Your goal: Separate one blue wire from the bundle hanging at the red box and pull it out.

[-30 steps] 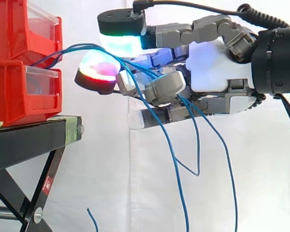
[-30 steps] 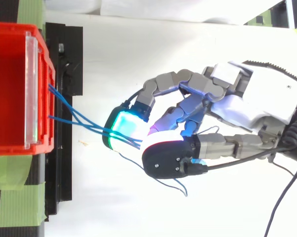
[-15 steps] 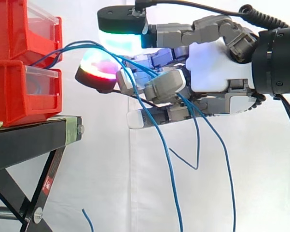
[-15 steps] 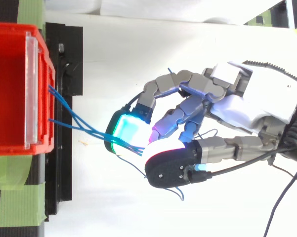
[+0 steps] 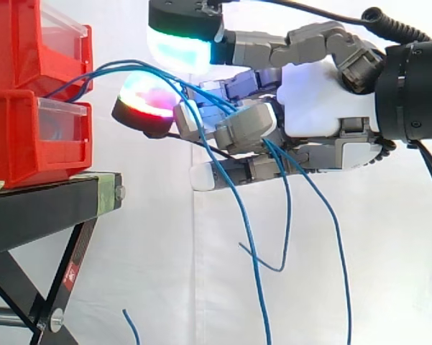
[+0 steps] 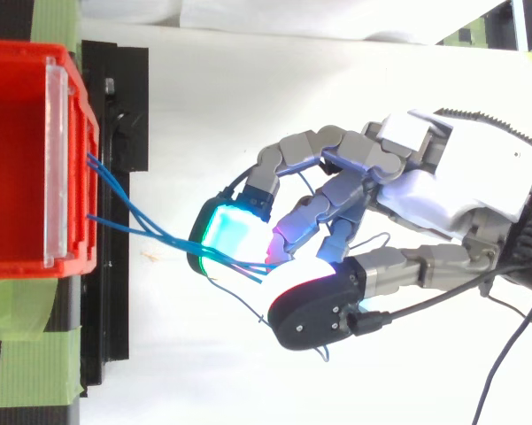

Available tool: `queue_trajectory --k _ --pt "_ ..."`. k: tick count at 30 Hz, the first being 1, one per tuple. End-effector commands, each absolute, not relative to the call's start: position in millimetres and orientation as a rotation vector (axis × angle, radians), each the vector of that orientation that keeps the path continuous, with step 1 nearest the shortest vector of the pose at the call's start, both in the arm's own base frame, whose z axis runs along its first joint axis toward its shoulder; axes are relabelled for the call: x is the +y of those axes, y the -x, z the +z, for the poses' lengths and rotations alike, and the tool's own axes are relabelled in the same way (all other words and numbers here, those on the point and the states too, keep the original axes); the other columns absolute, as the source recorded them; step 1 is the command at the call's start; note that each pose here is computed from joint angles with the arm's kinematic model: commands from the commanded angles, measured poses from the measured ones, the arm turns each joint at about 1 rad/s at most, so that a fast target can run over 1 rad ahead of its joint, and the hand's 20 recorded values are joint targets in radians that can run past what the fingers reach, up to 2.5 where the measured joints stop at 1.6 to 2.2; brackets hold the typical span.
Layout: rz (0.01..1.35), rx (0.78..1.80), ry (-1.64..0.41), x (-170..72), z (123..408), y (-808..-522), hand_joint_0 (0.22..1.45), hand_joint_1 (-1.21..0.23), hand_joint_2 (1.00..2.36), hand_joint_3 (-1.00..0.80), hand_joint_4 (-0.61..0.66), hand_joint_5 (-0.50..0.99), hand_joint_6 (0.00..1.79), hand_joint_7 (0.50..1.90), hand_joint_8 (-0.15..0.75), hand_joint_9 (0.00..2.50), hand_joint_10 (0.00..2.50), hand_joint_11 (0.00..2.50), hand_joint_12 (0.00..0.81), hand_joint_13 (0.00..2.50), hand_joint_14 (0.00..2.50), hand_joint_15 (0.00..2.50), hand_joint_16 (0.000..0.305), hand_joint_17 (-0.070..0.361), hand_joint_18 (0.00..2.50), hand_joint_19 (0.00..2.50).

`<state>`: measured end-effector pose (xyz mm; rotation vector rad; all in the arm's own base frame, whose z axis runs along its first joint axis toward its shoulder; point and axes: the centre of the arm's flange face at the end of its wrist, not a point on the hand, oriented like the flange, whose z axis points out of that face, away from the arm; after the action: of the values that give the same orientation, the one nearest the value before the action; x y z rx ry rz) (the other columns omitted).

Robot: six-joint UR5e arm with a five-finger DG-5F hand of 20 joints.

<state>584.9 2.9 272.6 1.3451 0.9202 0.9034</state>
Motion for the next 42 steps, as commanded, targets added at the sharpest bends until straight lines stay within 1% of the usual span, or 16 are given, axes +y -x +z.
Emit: queue_trajectory --k 1,9,10,15,17,19,28,30,34,35,38,42 --pt "0.904 0.920 -1.345 2.9 272.7 -584.9 0.59 -0.72 1.00 -0.44 0.18 -0.18 0.87 0.82 0.345 1.11 0.02 1.15 0.352 1.55 0.01 1.57 0.055 0.123 0.90 0.60" --pt "0.904 0.920 -1.345 2.9 272.7 -584.9 0.61 -0.73 1.01 -0.39 0.17 -0.18 0.87 0.83 0.347 1.12 0.02 1.16 0.352 1.56 0.01 1.56 0.054 0.122 0.90 0.60" --pt "0.904 0.920 -1.345 2.9 272.7 -584.9 0.61 -0.74 1.01 -0.37 0.16 -0.17 0.87 0.84 0.351 1.12 0.02 1.16 0.342 1.56 0.01 1.56 0.054 0.121 0.91 0.60" --pt "0.904 0.920 -1.345 2.9 272.7 -584.9 0.62 -0.77 1.02 -0.34 0.13 -0.18 0.88 0.84 0.341 1.10 0.02 1.16 0.342 1.55 0.01 1.57 0.054 0.122 0.92 0.60" --pt "0.904 0.920 -1.345 2.9 272.7 -584.9 0.62 -0.78 1.02 -0.29 0.10 -0.18 0.89 0.86 0.339 1.10 0.02 1.16 0.343 1.55 0.01 1.57 0.054 0.122 0.92 0.60" --pt "0.902 0.921 -1.345 2.9 271.9 -585.0 0.62 -0.79 1.02 -0.27 0.09 -0.18 0.90 0.84 0.343 1.10 0.02 1.16 0.350 1.55 0.01 1.56 0.054 0.122 0.92 0.60" --pt "0.902 0.921 -1.345 2.9 271.9 -585.0 0.61 -0.78 1.02 -0.16 0.04 -0.19 0.93 0.89 0.342 1.10 0.02 1.18 0.349 1.55 0.01 1.56 0.054 0.122 0.92 0.61" --pt "0.904 0.920 -1.345 2.9 272.7 -584.9 0.61 -0.78 1.02 -0.14 0.04 -0.20 0.93 0.87 0.335 1.09 0.02 1.18 0.348 1.55 0.01 1.57 0.054 0.122 0.92 0.61" --pt "0.904 0.920 -1.345 2.9 272.7 -584.9 0.62 -0.80 1.02 -0.11 0.10 -0.21 0.94 0.83 0.333 1.06 0.02 1.17 0.347 1.54 0.01 1.56 0.055 0.123 0.91 0.62" --pt "0.904 0.920 -1.345 2.9 272.7 -584.9 0.62 -0.82 1.02 -0.13 0.13 -0.21 0.94 0.84 0.328 1.05 0.02 1.18 0.349 1.54 0.01 1.57 0.055 0.124 0.91 0.62" --pt "0.904 0.920 -1.345 2.9 272.7 -584.9 0.62 -0.86 1.02 -0.17 0.15 -0.21 0.94 0.85 0.329 1.02 0.02 1.18 0.350 1.53 0.01 1.56 0.055 0.124 0.90 0.62" --pt "0.904 0.920 -1.345 2.9 272.7 -584.9 0.62 -0.91 1.02 -0.23 0.16 -0.22 0.94 0.85 0.332 1.01 0.02 1.18 0.356 1.52 0.01 1.56 0.056 0.125 0.89 0.61"
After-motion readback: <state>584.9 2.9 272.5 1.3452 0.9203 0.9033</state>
